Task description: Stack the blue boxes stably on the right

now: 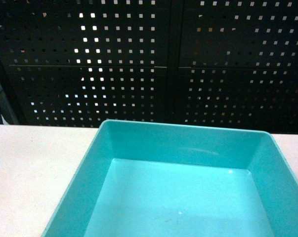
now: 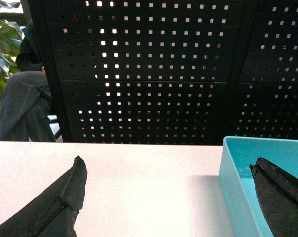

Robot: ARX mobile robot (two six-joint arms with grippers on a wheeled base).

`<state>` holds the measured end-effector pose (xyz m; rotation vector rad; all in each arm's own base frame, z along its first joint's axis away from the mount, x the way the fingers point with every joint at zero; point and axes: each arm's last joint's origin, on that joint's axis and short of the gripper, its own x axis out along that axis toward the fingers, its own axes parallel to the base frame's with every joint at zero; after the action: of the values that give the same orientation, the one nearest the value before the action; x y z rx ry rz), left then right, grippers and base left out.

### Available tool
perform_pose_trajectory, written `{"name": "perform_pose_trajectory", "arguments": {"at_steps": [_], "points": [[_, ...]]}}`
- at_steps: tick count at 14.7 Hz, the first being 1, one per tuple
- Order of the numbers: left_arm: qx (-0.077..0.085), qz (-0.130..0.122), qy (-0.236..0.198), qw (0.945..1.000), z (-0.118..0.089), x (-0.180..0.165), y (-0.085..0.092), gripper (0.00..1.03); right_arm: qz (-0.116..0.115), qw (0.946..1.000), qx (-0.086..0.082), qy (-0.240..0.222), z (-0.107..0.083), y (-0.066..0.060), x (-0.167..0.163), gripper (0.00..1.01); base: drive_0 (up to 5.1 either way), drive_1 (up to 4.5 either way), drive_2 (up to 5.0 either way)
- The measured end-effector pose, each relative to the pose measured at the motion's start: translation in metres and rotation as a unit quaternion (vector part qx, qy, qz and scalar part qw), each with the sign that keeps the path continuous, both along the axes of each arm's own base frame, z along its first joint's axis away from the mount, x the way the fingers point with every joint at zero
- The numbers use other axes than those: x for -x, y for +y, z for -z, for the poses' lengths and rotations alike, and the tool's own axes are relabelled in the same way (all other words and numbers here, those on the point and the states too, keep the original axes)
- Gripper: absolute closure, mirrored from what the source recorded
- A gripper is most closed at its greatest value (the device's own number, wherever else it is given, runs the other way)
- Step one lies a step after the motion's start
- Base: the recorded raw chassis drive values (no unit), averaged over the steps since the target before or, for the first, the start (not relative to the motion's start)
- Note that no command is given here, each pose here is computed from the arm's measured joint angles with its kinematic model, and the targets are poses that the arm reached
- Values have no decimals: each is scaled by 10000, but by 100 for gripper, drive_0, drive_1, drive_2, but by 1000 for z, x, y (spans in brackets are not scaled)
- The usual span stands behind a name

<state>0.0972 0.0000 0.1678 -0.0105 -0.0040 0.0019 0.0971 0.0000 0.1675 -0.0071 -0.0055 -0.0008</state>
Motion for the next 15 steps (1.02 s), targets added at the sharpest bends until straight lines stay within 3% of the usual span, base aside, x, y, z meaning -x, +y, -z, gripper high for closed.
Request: {"name": "perform_pose_trajectory", "arguments": {"at_steps": [15], "points": [[0,0,0,10000,0,0,0,5,0,10000,0,0,0,0,0,3,0,0,0]]}}
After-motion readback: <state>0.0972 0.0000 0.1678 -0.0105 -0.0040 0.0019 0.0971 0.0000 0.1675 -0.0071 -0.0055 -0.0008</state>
